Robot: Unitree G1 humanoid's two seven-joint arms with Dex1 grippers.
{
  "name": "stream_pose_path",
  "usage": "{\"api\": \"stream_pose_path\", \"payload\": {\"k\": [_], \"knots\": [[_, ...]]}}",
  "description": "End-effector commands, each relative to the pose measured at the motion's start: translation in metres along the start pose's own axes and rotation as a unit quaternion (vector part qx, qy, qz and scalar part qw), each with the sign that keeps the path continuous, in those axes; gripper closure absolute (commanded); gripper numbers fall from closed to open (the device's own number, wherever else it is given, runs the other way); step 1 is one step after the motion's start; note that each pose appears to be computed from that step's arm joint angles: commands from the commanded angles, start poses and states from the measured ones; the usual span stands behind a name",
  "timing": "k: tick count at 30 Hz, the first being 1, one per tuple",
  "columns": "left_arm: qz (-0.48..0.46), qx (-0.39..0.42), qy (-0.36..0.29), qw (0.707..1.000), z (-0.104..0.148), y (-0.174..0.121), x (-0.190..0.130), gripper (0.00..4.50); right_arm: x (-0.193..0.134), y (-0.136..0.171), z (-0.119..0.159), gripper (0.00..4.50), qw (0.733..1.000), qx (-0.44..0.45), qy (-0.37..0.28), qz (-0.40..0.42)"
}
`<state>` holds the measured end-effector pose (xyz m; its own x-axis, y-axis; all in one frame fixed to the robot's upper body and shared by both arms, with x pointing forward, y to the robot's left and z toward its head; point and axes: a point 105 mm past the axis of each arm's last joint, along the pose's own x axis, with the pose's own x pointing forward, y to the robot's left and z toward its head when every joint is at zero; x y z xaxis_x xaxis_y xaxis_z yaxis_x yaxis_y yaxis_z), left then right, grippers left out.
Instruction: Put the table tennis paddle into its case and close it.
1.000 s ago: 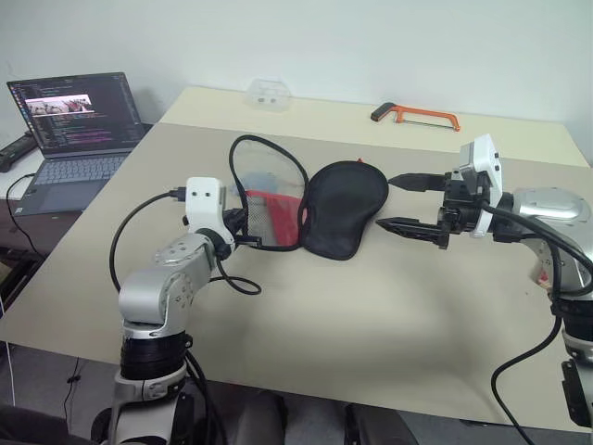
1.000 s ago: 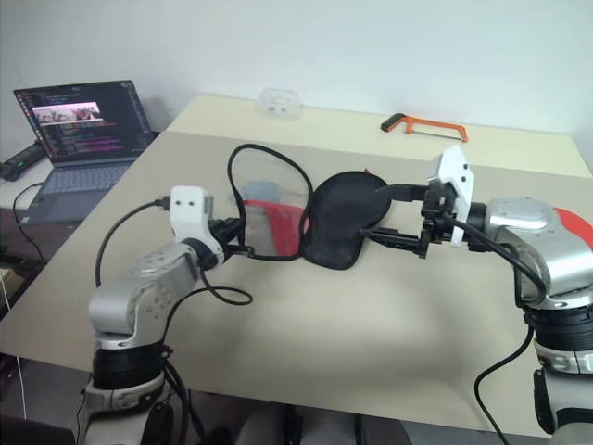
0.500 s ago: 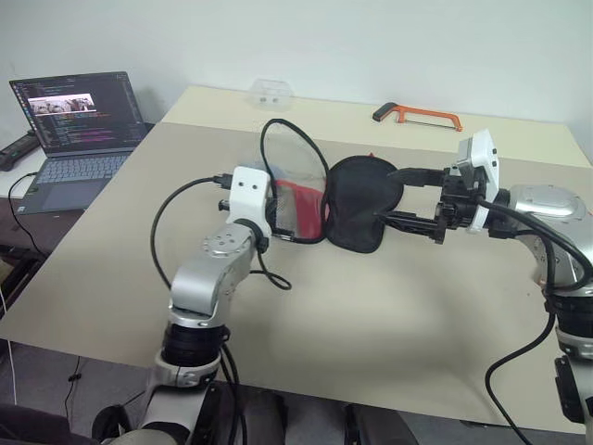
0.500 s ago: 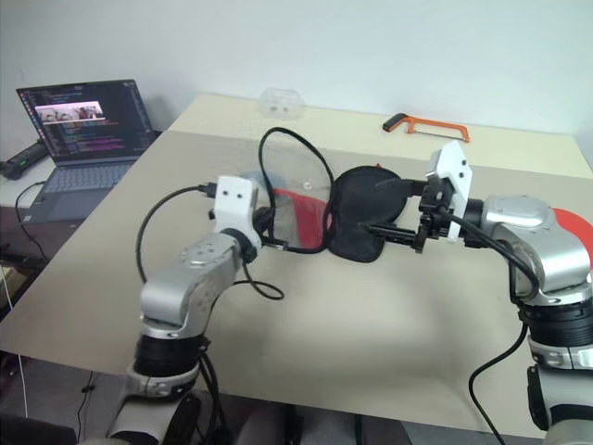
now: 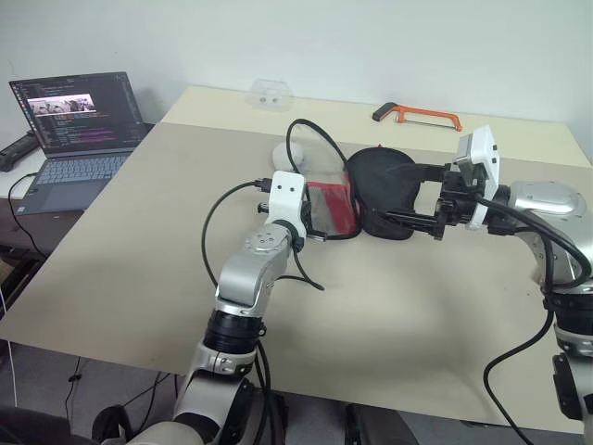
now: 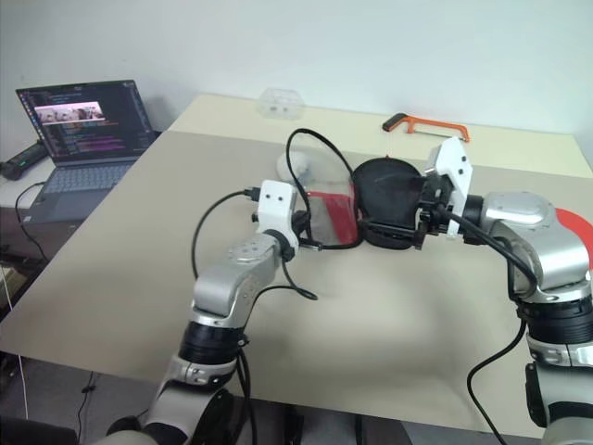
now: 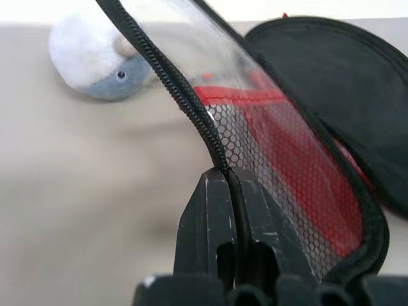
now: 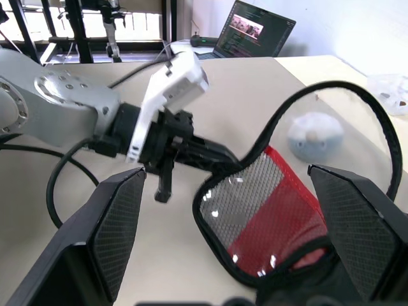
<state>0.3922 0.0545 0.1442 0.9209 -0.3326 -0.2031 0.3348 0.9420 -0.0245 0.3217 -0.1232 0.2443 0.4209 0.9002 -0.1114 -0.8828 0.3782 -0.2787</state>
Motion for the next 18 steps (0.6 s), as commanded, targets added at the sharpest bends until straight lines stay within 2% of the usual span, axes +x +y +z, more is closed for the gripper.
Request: {"api": "stream_pose_path", "payload": {"k": [1, 8, 14, 18], "knots": [[-0.036, -0.006, -0.026, 0.999, 0.014, -0.014, 0.007, 4.46, -0.002, -0.004, 0.016, 0.00, 0.999, -0.026, -0.023, -0.011], [-0.133, -0.009, -0.024, 0.991, 0.021, -0.051, 0.014, 4.46, -0.003, -0.005, 0.017, 0.00, 0.999, -0.028, -0.025, -0.017], [-0.223, -0.001, -0.015, 0.975, 0.018, -0.087, 0.004, 4.46, -0.003, -0.006, 0.018, 0.00, 0.999, -0.029, -0.026, -0.020], [-0.259, -0.002, -0.005, 0.966, 0.014, -0.101, -0.003, 4.46, -0.003, -0.007, 0.018, 0.00, 0.999, -0.030, -0.027, -0.022]]}}
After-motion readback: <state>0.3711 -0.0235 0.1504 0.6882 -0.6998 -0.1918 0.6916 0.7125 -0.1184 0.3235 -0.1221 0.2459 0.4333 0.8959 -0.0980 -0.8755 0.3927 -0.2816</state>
